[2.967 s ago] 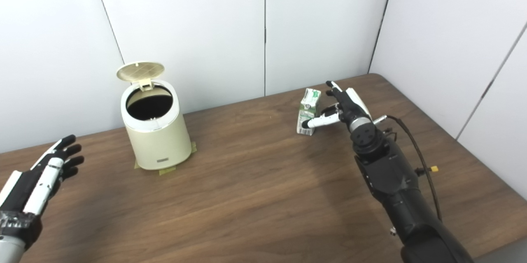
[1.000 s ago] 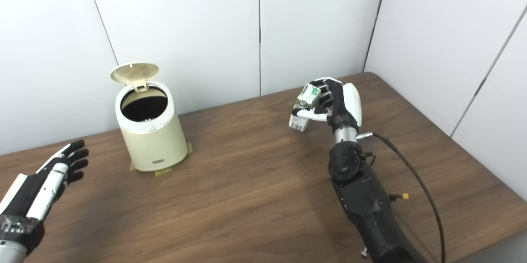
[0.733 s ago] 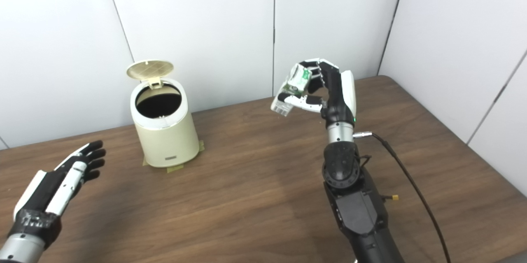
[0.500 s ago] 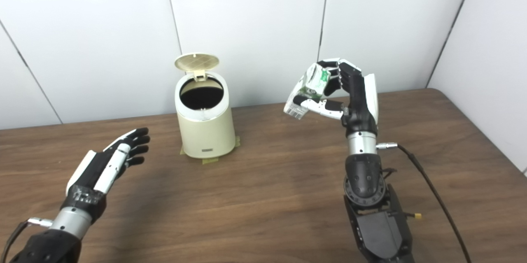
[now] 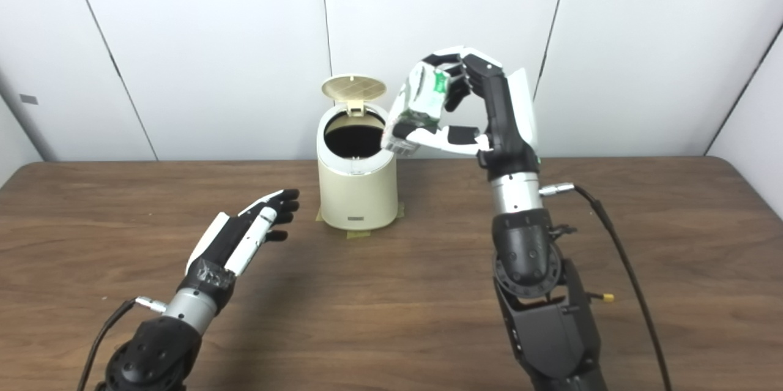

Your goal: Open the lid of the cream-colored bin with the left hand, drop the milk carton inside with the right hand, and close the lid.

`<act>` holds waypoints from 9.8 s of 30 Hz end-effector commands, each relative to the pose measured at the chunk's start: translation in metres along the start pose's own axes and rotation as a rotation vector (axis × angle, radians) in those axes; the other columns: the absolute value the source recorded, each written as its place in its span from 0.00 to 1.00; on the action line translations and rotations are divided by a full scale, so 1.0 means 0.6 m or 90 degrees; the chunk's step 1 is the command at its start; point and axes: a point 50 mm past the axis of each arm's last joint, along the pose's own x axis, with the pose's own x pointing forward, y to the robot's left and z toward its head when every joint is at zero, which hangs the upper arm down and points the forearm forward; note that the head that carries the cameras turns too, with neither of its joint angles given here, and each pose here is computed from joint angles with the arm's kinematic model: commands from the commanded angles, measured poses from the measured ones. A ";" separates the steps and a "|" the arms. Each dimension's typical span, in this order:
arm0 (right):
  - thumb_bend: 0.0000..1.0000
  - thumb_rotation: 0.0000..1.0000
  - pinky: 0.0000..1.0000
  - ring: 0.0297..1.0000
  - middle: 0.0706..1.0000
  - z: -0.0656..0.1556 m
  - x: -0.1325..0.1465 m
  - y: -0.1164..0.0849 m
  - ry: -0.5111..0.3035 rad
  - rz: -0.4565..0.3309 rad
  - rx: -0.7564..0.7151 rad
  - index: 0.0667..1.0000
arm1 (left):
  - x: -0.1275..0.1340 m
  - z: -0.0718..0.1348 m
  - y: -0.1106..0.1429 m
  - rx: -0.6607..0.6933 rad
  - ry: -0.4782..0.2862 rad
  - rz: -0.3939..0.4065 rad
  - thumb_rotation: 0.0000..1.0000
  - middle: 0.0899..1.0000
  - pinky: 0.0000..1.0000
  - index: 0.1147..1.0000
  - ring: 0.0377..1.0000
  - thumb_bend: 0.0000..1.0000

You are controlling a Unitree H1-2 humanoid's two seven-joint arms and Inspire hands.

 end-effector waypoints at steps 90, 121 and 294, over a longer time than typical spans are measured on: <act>0.52 0.00 0.69 0.65 0.50 -0.076 0.048 0.131 -0.007 0.044 -0.123 0.43 | -0.041 -0.016 -0.044 -0.088 -0.029 0.032 0.96 0.85 0.85 0.88 0.84 0.45; 0.74 0.13 0.62 0.67 0.66 -0.083 0.054 0.113 0.005 0.047 -0.110 0.57 | -0.032 -0.016 -0.037 -0.052 -0.032 0.031 0.86 0.87 0.87 0.87 0.87 0.32; 0.56 0.92 0.63 0.78 0.79 -0.126 -0.314 -0.016 0.400 0.046 0.308 0.96 | 0.238 0.173 -0.076 0.932 -0.212 -0.506 1.00 0.83 0.87 0.84 0.85 0.52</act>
